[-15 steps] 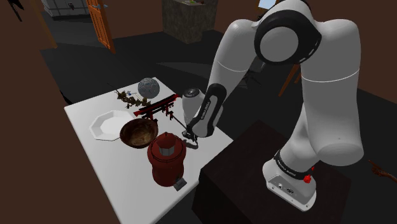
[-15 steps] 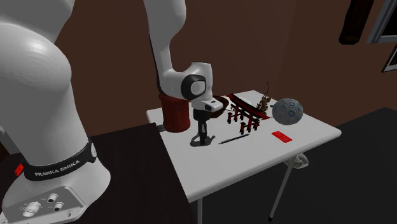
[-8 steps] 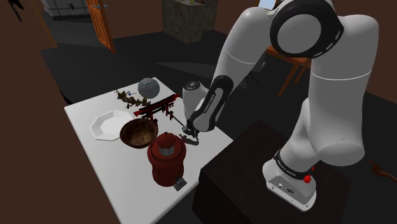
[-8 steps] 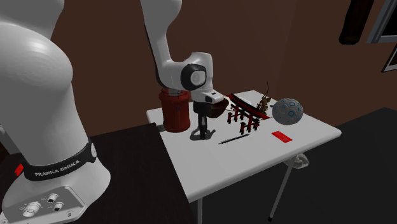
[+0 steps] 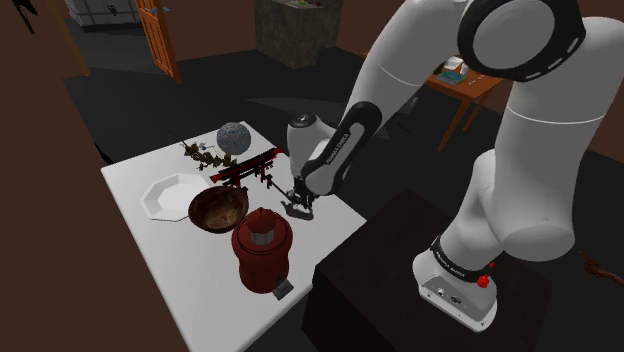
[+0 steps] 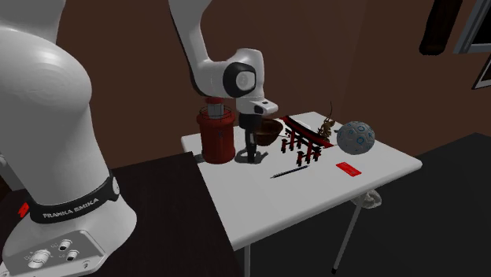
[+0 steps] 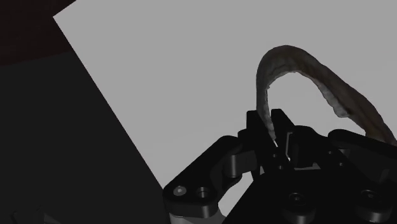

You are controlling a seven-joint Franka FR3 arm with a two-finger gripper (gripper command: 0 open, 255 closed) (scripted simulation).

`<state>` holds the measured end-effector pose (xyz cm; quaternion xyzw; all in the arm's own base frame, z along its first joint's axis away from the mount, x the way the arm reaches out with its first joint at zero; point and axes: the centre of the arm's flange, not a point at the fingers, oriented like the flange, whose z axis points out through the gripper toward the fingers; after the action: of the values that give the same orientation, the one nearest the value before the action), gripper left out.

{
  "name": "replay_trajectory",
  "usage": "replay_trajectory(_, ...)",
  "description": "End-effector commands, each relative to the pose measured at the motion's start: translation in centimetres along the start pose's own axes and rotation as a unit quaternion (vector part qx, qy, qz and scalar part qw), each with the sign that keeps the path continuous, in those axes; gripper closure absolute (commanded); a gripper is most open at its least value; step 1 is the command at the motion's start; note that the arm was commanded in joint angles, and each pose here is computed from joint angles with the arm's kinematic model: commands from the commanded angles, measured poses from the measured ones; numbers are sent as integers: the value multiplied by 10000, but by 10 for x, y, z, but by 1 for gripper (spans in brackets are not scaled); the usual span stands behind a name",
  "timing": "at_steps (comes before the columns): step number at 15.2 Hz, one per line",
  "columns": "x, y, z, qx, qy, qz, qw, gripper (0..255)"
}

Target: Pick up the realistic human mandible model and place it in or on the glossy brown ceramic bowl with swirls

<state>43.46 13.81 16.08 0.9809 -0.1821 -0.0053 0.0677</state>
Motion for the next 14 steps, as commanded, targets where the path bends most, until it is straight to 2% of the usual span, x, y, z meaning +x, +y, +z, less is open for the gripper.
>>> replay_trajectory(1, 0, 2, -12, -1, -1, 0, 10000, 255)
replay_trajectory(14, 1, 11, -80, -1, -1, 0, 10000, 255)
